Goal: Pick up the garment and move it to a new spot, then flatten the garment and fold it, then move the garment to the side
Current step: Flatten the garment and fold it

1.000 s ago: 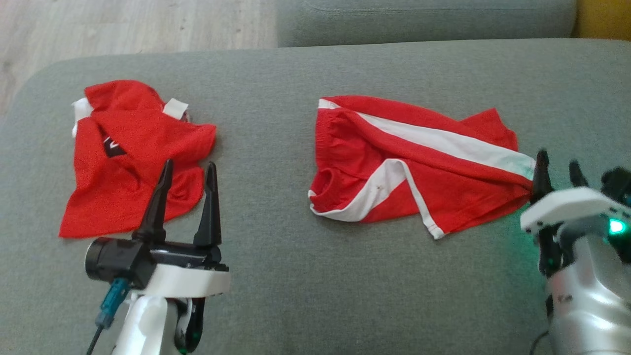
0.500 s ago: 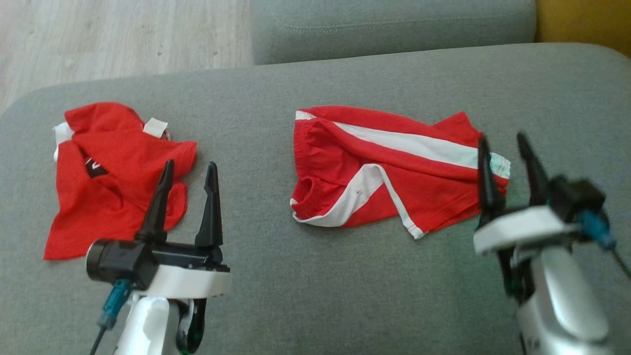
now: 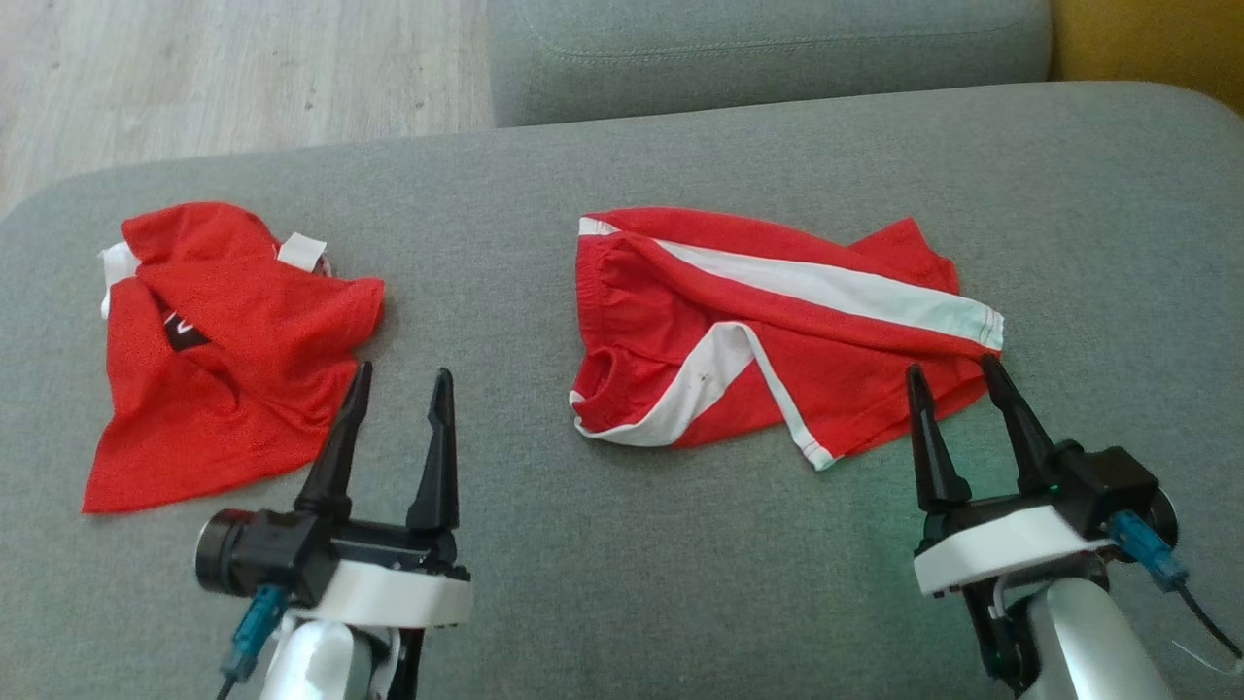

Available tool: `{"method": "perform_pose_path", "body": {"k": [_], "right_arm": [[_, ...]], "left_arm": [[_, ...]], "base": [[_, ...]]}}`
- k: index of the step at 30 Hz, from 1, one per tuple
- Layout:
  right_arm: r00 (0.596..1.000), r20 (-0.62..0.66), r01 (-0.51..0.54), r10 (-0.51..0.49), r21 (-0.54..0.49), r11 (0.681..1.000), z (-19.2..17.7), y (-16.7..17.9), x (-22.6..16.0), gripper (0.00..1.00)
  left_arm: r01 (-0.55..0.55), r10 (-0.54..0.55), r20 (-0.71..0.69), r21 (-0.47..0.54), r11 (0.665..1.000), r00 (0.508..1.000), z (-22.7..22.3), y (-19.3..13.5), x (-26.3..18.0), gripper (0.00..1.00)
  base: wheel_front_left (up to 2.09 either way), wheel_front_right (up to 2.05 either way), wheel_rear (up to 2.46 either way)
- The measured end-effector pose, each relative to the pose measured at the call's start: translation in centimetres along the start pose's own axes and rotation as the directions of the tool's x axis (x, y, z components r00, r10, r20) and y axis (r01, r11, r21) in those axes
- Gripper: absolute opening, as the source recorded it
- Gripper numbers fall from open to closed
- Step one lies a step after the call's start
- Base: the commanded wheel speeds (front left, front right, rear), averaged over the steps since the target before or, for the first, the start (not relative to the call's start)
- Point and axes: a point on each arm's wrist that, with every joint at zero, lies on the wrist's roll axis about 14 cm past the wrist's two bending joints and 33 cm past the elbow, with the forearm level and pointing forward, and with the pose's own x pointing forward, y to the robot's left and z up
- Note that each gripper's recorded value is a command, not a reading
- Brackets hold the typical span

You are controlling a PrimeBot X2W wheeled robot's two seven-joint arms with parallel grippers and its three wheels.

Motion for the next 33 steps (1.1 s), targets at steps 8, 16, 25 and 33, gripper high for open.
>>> {"method": "perform_pose_path", "body": {"k": [8, 16, 25, 33], "right_arm": [[0.996, -0.072, -0.049, 0.044, -0.077, 0.996, -2.0, 1.0, 0.5, 1.0], [0.949, -0.289, -0.168, 0.124, -0.134, 0.977, -7.0, 3.5, 0.6, 1.0], [0.894, -0.421, -0.248, 0.152, -0.182, 0.952, -9.8, 4.6, 0.6, 1.0], [0.876, -0.466, -0.236, 0.127, -0.184, 0.954, -10.9, 3.8, 0.2, 0.0]], "left_arm": [[-0.009, 0.009, -0.022, 0.001, 1.0, 1.0, -0.7, 0.2, 0.1, 1.0], [-0.029, 0.029, -0.048, 0.004, 1.0, 0.998, -1.6, 1.0, 0.2, 1.0], [-0.05, 0.05, -0.057, 0.008, 0.999, 0.997, -1.9, 1.8, 0.2, 1.0], [-0.051, 0.051, -0.06, 0.008, 0.999, 0.997, -2.0, 1.9, 0.4, 1.0]], "base": [[0.0, 0.0, 0.0], [0.0, 0.0, 0.0], [0.0, 0.0, 0.0], [0.0, 0.0, 0.0]]}}
